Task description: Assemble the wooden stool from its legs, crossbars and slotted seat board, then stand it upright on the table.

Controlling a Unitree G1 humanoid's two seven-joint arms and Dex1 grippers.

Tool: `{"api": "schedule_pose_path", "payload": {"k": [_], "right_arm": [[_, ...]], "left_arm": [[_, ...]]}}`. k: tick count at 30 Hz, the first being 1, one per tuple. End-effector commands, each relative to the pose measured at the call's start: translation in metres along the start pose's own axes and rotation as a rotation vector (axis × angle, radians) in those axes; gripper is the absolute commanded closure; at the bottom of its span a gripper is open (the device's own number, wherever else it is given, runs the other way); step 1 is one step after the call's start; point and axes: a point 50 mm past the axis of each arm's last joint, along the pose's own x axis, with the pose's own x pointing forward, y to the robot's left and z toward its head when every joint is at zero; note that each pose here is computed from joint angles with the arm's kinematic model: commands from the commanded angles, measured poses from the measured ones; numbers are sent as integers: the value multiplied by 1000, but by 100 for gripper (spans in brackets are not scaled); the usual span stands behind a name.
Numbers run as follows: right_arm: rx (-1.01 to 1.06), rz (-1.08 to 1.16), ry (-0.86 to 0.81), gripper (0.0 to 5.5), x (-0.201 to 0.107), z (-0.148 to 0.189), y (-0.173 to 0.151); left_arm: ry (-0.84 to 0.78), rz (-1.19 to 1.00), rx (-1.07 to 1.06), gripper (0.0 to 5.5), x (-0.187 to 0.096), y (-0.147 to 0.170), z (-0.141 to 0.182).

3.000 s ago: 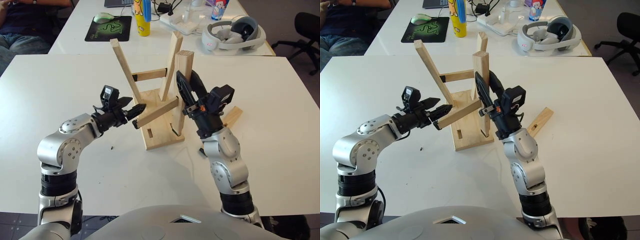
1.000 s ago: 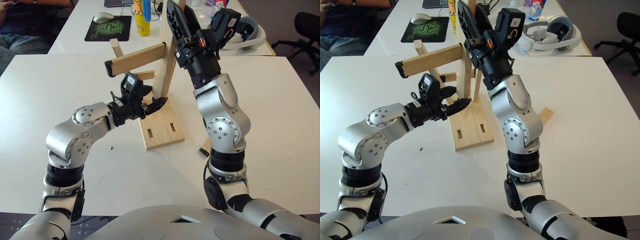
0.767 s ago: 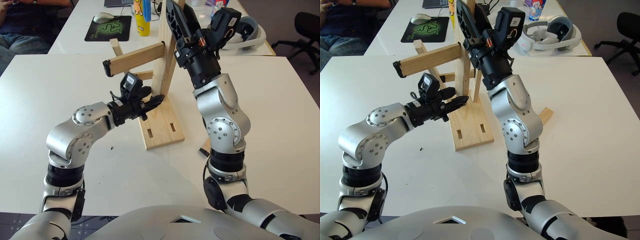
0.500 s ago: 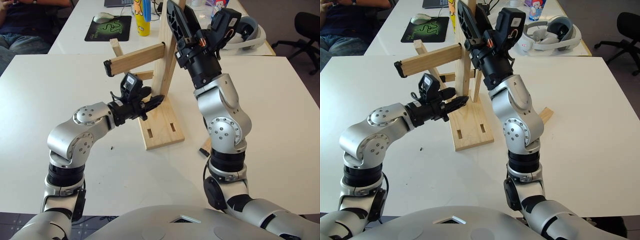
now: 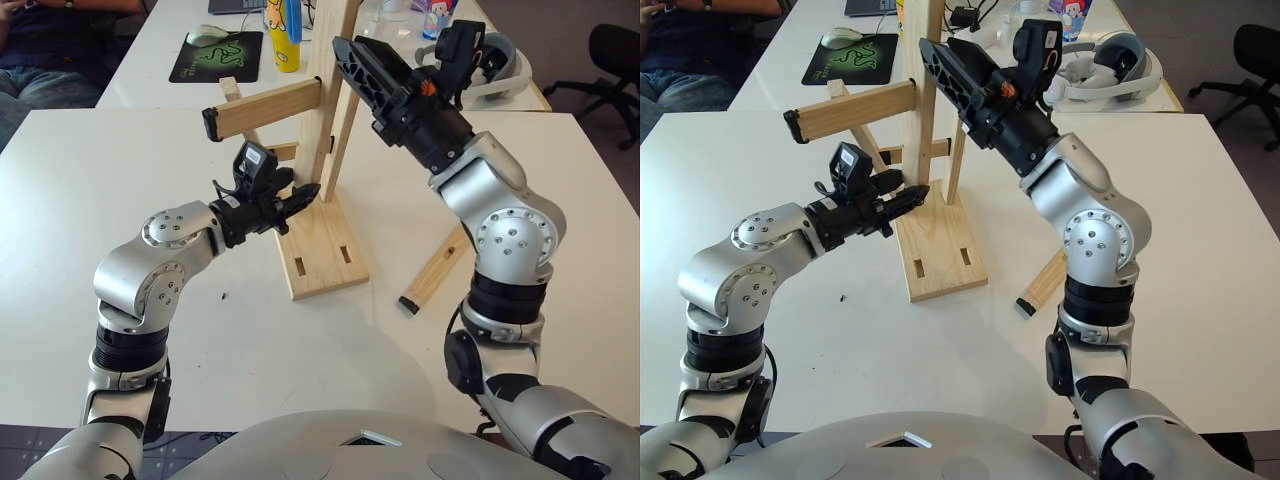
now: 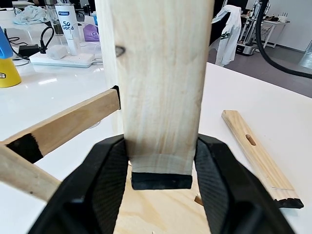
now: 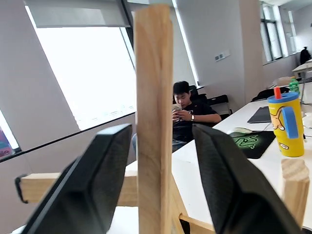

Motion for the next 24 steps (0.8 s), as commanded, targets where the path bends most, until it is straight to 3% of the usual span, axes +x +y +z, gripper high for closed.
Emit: {"api": "schedule_pose_path", "payload": {"k": [1, 4, 10, 17, 22, 24], "right_arm": [[181, 240, 31, 323, -24, 43, -18], [298, 353, 101, 305, -45, 70, -36], [377, 425, 352, 207, -46, 52, -40], [443, 532, 369, 88, -17, 52, -32], [497, 669, 411, 16, -17, 72, -16], [495, 699, 452, 12, -18, 74, -10]], "left_arm": [[-32, -132, -63, 348, -6, -6, 4], [-59, -223, -110, 348, -13, -4, 8], [-104, -305, -109, 348, -19, 0, 21], [-69, -577, -75, 348, -25, -29, 23], [-39, -573, -70, 348, -28, -21, 21], [-37, -565, -64, 348, -29, -19, 21]]}}
